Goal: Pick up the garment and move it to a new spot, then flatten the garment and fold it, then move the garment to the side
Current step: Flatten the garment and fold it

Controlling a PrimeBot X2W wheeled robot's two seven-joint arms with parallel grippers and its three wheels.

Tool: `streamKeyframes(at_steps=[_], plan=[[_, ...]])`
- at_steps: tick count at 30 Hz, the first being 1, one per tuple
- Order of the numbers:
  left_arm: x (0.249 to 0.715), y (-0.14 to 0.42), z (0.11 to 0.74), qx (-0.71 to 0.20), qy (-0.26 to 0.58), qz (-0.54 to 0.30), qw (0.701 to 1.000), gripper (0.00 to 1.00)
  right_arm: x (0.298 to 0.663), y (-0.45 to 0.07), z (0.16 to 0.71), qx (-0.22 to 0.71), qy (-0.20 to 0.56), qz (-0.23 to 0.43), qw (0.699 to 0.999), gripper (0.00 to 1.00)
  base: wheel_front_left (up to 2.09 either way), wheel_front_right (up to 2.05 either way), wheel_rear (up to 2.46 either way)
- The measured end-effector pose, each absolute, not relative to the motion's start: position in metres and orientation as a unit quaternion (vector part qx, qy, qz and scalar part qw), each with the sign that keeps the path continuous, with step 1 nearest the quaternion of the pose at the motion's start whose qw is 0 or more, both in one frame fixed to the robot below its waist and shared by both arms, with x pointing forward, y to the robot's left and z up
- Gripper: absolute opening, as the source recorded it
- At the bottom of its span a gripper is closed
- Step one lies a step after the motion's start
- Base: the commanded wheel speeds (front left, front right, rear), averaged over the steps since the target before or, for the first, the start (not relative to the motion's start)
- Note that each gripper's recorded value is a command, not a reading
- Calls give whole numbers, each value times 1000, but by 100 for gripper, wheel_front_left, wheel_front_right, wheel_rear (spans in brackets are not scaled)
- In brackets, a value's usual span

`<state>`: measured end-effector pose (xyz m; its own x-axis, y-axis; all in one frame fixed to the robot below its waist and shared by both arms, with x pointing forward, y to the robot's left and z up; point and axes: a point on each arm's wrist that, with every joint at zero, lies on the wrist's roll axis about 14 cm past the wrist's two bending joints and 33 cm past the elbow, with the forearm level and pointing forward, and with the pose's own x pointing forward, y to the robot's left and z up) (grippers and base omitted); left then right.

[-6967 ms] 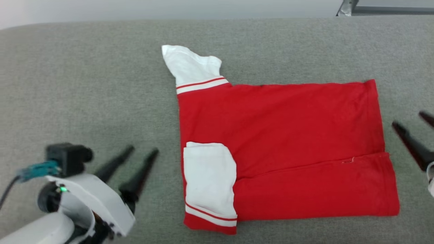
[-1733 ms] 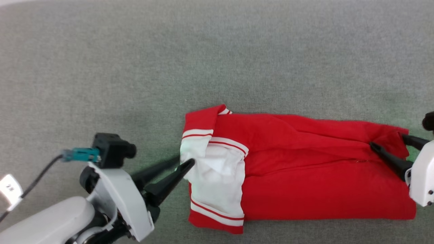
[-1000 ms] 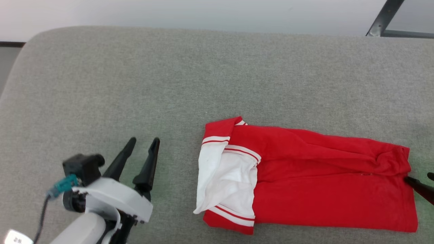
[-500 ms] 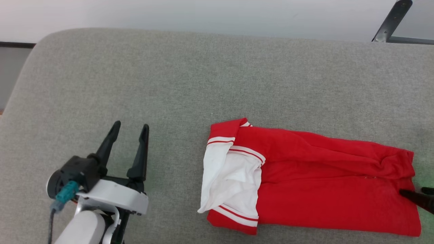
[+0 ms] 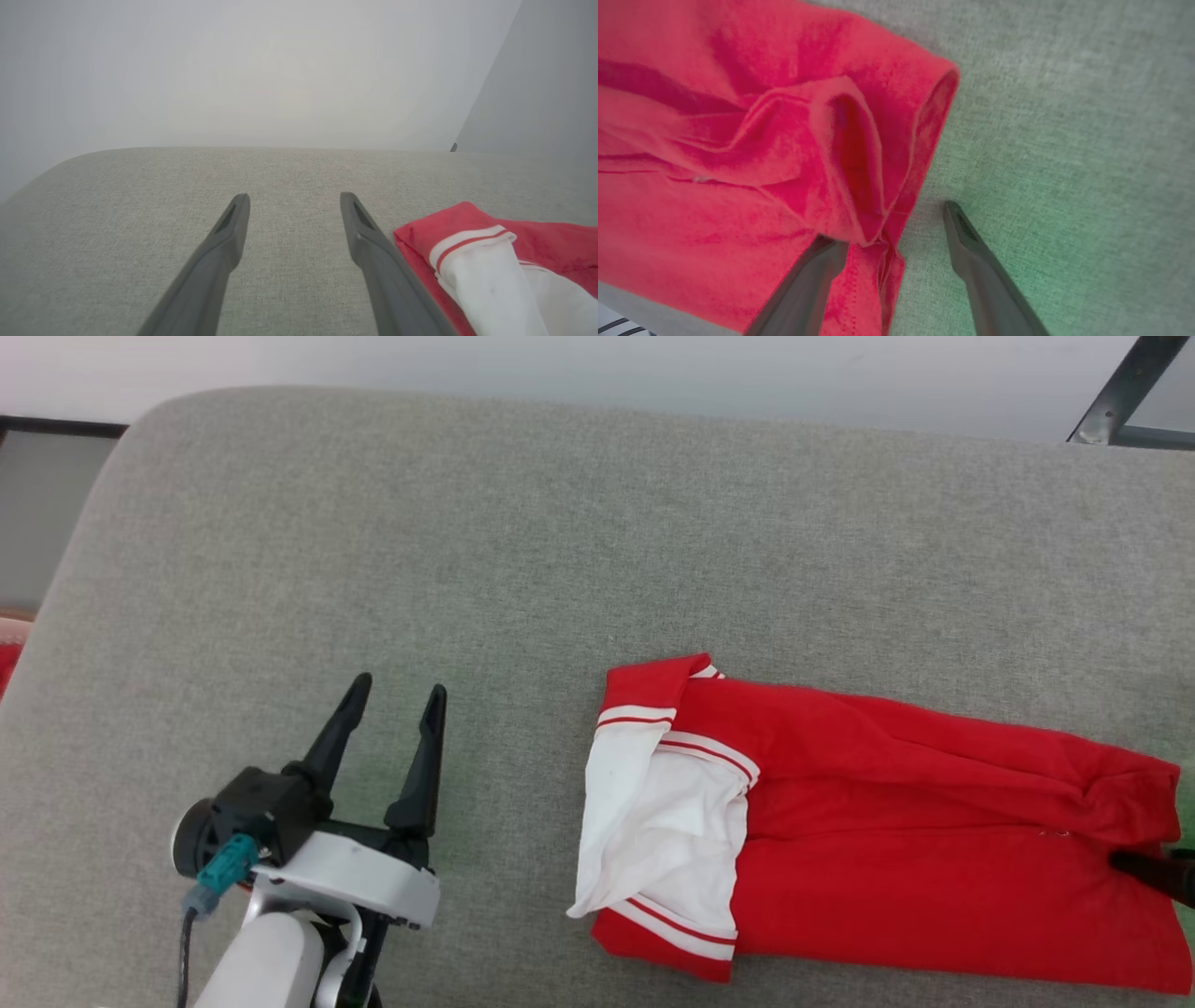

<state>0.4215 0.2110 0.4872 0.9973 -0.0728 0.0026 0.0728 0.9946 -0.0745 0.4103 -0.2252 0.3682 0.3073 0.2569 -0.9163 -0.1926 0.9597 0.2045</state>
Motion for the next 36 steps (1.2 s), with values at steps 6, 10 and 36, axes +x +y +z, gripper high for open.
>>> streamKeyframes(at_steps=[6,10,36], plan=[[422,216,483,-33,3,-29,999,100,414,-223,367,29,572,141,807,0,0,0,0],[423,217,481,-34,3,-27,999,100,416,-220,367,35,566,142,812,0,0,0,0],[439,208,467,-40,13,-45,998,100,404,-389,403,50,466,-89,879,0,0,0,0]])
